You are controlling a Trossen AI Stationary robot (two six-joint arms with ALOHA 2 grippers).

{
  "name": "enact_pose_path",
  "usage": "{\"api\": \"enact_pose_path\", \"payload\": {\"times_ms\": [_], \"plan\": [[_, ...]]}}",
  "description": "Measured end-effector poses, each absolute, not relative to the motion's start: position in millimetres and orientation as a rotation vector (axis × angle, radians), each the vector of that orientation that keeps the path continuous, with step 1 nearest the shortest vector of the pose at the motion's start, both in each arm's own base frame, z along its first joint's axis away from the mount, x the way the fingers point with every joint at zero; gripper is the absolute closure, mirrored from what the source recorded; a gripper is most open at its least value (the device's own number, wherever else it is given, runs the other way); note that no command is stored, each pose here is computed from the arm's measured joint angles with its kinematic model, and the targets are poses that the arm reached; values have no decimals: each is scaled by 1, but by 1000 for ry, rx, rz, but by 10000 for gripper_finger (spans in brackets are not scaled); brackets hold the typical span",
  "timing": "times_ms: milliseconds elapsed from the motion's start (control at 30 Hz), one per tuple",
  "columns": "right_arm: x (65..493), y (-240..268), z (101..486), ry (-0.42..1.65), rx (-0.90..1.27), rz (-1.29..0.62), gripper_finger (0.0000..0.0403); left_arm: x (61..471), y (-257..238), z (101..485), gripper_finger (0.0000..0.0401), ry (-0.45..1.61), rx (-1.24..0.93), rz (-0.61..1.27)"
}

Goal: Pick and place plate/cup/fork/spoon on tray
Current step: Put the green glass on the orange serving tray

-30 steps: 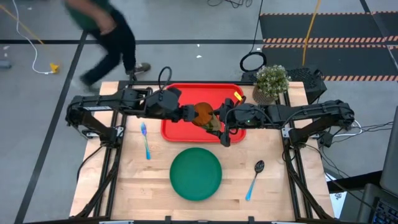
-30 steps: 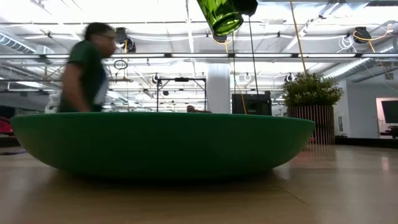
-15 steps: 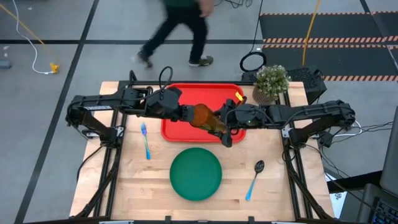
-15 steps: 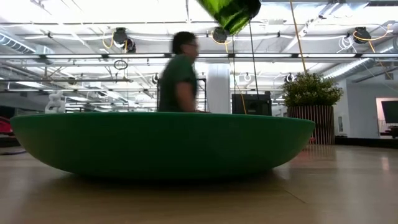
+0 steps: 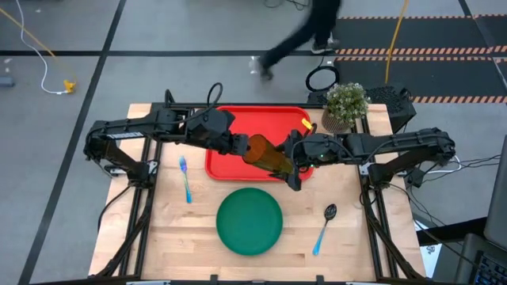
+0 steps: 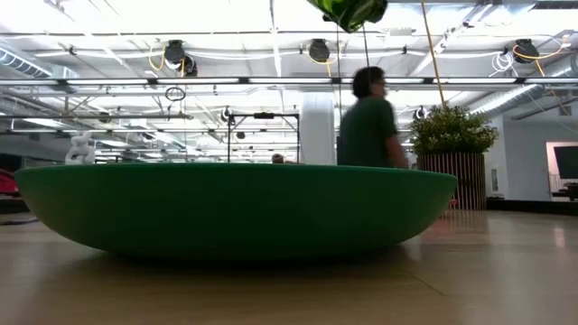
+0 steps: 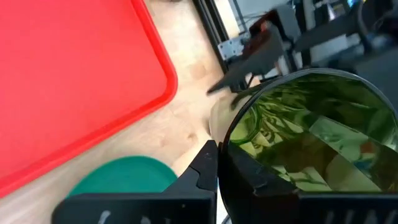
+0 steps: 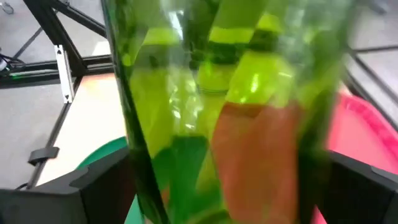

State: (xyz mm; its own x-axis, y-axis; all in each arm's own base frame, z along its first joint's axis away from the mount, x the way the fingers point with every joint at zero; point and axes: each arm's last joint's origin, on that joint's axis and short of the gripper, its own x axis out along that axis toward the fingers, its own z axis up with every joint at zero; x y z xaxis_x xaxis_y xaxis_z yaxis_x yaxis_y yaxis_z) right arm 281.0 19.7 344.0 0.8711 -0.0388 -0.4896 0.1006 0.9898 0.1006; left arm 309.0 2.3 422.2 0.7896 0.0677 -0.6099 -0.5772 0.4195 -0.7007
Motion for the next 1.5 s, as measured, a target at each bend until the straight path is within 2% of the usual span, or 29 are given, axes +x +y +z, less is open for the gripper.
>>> {"api": "enact_pose_path", "payload": {"times_ms": [233, 567, 933, 1267, 1500], "plan": [[261, 15, 345, 594, 132, -119, 3, 309, 7, 422, 393, 544, -1066, 433], [236, 12, 334, 823, 89, -168, 3, 308, 15, 422, 393, 548, -1059, 440], [217, 11, 331, 950, 73, -174, 3, 300, 31, 414, 394, 588, -1026, 584], [220, 11, 307, 973, 28, -153, 8, 289, 70, 410, 394, 617, -807, 713], [221, 9, 303, 954, 176, -239, 9, 278, 97, 408, 394, 682, -675, 747]]}}
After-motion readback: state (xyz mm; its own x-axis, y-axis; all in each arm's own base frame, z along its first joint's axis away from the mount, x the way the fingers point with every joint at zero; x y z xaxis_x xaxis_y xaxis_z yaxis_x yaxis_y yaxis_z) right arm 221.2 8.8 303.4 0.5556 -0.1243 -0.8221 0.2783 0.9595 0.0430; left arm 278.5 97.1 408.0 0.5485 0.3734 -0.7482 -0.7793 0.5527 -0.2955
